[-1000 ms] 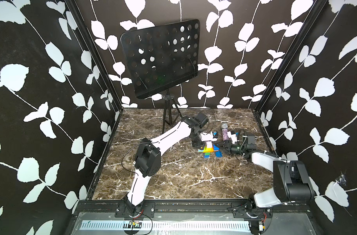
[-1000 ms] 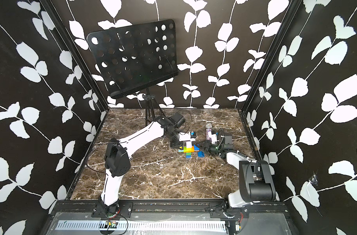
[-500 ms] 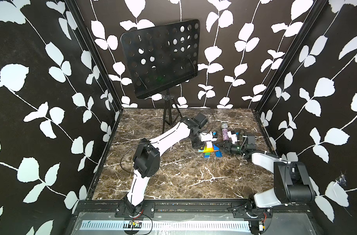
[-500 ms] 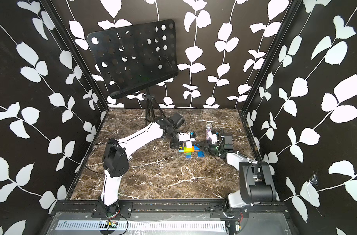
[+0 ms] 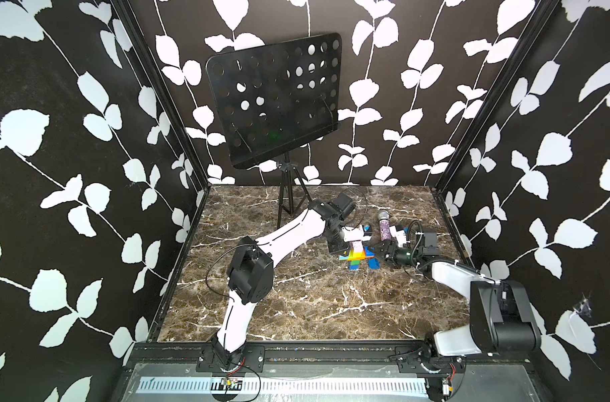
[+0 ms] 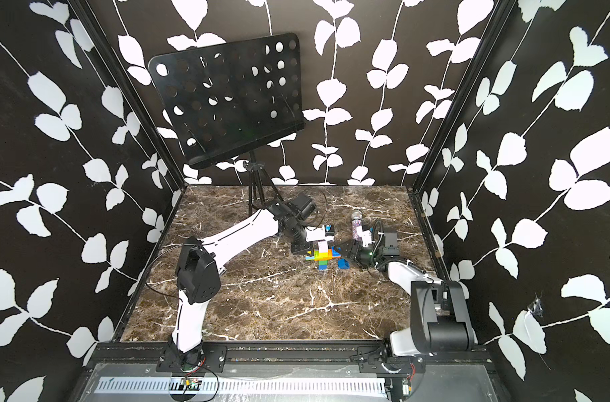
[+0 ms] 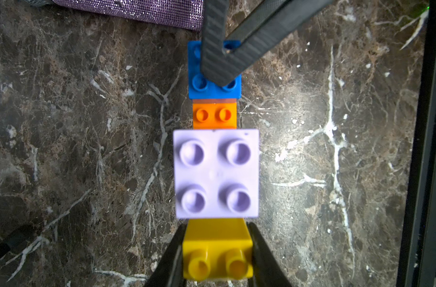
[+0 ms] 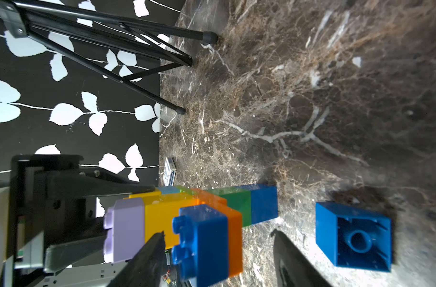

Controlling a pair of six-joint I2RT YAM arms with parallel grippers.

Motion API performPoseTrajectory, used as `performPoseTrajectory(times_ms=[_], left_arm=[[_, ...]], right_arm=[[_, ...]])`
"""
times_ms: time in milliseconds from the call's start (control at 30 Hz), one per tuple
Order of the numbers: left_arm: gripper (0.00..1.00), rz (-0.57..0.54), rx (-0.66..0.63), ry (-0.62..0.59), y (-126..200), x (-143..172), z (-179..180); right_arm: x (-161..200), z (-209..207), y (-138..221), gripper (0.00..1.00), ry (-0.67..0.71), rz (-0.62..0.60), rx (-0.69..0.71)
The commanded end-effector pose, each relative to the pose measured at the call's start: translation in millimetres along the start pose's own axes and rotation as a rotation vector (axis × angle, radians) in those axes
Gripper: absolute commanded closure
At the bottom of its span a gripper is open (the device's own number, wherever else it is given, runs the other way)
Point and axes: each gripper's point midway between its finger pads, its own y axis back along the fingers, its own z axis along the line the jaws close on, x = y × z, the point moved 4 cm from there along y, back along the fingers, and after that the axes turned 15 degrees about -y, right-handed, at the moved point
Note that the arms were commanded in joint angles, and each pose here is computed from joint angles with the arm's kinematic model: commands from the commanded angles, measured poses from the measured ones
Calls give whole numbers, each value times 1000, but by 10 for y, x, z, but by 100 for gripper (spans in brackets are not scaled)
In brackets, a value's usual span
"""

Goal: Assemble a fork with lego
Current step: Assemble the lego brick with the lego brick.

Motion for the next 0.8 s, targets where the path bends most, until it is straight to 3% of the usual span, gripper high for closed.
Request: performPoseTrajectory(times_ms=[0, 267, 533, 767], left_arm=[[66, -1, -34, 7, 90, -11, 17], [48, -14, -32, 2, 179, -32, -28], [39, -9, -61, 3, 320, -45, -24], [35, -44, -227, 63, 708, -31, 37]], right_arm=[[-39, 197, 56, 28, 62, -13, -26], [-25, 182, 96, 25, 67, -18, -3], [-10, 67, 177, 23, 65, -33, 47], [81, -178, 386, 25, 86, -112, 274]])
